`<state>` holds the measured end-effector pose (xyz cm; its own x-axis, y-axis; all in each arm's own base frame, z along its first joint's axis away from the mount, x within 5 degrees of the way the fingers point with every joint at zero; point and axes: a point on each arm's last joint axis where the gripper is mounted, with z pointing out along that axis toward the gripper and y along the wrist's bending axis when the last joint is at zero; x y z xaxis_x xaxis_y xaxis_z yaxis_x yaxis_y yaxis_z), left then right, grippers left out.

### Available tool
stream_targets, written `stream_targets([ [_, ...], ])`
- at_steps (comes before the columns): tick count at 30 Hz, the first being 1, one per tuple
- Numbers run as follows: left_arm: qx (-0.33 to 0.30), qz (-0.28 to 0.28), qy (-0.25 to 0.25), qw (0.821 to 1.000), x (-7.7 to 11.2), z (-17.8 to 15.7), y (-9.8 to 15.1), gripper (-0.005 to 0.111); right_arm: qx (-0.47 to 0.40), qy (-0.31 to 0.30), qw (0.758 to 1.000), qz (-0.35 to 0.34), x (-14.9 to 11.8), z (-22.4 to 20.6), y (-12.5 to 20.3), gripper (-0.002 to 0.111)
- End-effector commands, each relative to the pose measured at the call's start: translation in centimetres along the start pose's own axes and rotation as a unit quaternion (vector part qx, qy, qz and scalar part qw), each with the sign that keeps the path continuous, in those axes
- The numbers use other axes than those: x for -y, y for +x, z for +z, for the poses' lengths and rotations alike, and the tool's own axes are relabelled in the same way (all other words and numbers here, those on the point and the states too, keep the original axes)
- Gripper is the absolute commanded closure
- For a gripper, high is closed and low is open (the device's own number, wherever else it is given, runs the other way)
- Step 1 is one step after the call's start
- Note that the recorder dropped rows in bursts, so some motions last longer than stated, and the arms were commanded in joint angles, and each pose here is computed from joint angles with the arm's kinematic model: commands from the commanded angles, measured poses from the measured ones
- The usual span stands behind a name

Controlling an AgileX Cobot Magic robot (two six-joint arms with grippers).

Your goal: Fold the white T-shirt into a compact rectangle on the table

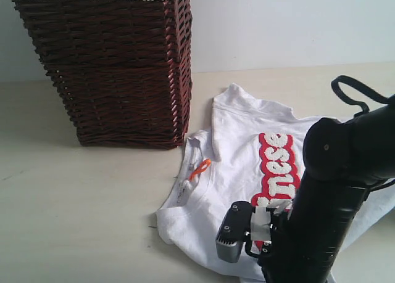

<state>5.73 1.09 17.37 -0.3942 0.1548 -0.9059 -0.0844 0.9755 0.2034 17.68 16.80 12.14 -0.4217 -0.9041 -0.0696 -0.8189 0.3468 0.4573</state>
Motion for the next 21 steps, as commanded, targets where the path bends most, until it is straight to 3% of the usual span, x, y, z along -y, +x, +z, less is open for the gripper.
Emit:
stream_targets([
  [1,0.004,-0.009,0.0,1.0,0.0,0.0,-0.1,0.107,-0.02,-0.012,0.999,0.041,0.6,1.4,0.0,0.06],
  [5,0.004,-0.009,0.0,1.0,0.0,0.0,-0.1,0.107,-0.015,0.002,0.999,0.04,1.0,1.6,-0.1,0.07],
  [6,0.004,-0.009,0.0,1.0,0.0,0.0,-0.1,0.107,-0.013,0.005,0.999,0.04,1.1,1.6,-0.2,0.077],
  [7,0.004,-0.009,0.0,1.0,0.0,0.0,-0.1,0.107,-0.015,0.008,0.999,0.038,1.1,1.6,-0.1,0.093],
  [9,0.004,-0.009,0.0,1.0,0.0,0.0,-0.1,0.107,-0.019,0.01,0.999,0.029,1.2,1.6,-0.1,0.108],
  [15,0.004,-0.009,0.0,1.0,0.0,0.0,-0.1,0.107,-0.034,-0.036,0.999,0.02,-0.3,0.7,0.3,0.108],
  [17,0.004,-0.009,0.0,1.0,0.0,0.0,-0.1,0.107,-0.024,-0.031,0.999,0.009,-0.8,-0.2,0.4,0.098],
  [20,0.004,-0.009,0.0,1.0,0.0,0.0,-0.1,0.107,0.017,-0.006,1.0,0.002,-1.4,-1.6,0.0,0.057],
  [21,0.004,-0.009,0.0,1.0,0.0,0.0,-0.1,0.107,0.03,0.0,0.999,0.012,-1.4,-1.7,-0.2,0.049],
])
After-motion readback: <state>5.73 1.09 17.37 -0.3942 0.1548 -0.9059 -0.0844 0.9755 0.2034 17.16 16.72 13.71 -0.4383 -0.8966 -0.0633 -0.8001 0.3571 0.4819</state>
